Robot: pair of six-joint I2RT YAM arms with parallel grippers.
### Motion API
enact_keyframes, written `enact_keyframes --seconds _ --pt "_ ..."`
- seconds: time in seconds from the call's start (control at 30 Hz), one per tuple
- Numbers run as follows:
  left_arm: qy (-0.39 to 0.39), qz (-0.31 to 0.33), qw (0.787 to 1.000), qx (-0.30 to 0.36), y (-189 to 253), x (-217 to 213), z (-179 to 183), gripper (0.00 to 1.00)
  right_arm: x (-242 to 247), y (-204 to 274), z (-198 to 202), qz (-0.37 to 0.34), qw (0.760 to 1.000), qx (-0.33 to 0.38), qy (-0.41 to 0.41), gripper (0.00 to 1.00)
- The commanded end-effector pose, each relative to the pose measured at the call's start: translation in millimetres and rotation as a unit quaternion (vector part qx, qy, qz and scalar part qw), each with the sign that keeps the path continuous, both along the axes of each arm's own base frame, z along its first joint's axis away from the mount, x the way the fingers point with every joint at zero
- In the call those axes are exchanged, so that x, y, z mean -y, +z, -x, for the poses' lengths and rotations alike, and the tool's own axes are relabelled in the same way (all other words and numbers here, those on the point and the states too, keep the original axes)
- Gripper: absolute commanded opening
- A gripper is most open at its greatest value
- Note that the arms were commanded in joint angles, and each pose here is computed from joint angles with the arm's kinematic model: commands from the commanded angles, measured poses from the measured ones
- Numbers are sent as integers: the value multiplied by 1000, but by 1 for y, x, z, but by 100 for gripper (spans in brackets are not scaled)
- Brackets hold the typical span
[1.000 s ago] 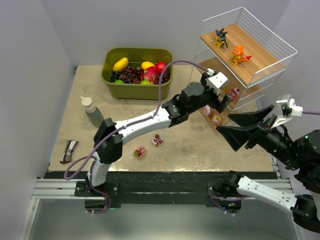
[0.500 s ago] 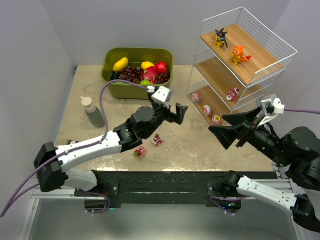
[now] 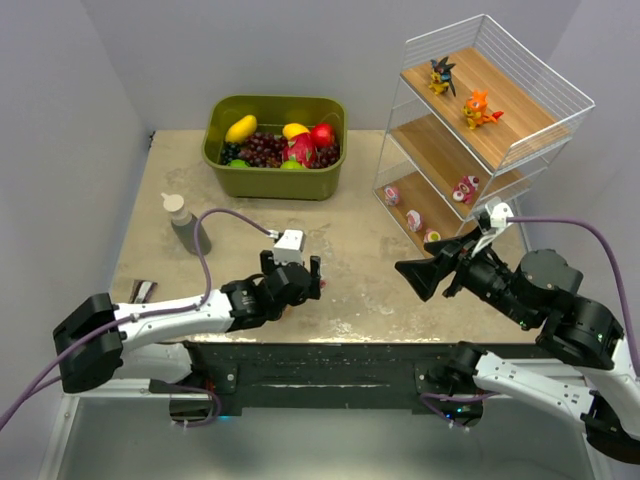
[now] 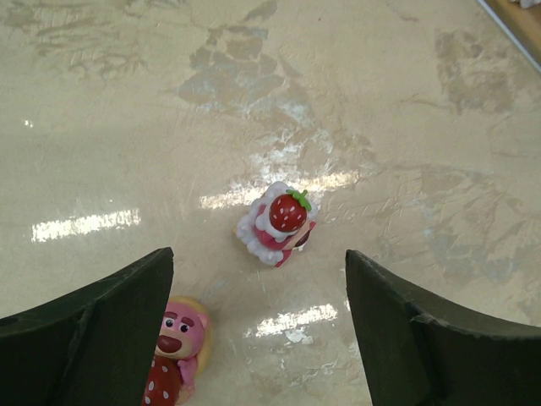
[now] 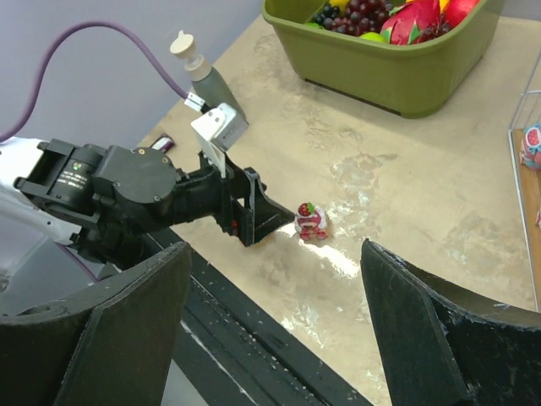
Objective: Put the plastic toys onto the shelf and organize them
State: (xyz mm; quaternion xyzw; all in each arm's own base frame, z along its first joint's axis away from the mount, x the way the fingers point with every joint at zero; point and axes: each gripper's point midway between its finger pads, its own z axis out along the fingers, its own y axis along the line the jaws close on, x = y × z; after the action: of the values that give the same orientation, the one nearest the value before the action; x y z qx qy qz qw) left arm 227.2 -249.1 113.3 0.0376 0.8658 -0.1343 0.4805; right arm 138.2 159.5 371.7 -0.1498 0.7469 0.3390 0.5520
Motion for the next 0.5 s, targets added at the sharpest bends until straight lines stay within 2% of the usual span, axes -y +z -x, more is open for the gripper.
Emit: enact_keyframes --seconds 0.0,0.23,0.47 --pt "20 38 999 3 -2 17 -8 85 -2 11 -1 -24 1000 8 -1 85" --pt "100 49 993 -47 -30 22 -11 80 3 10 -1 -24 1000 9 -8 85" --pt "166 66 984 -21 -17 29 -22 73 3 8 1 -20 1000 9 -3 85"
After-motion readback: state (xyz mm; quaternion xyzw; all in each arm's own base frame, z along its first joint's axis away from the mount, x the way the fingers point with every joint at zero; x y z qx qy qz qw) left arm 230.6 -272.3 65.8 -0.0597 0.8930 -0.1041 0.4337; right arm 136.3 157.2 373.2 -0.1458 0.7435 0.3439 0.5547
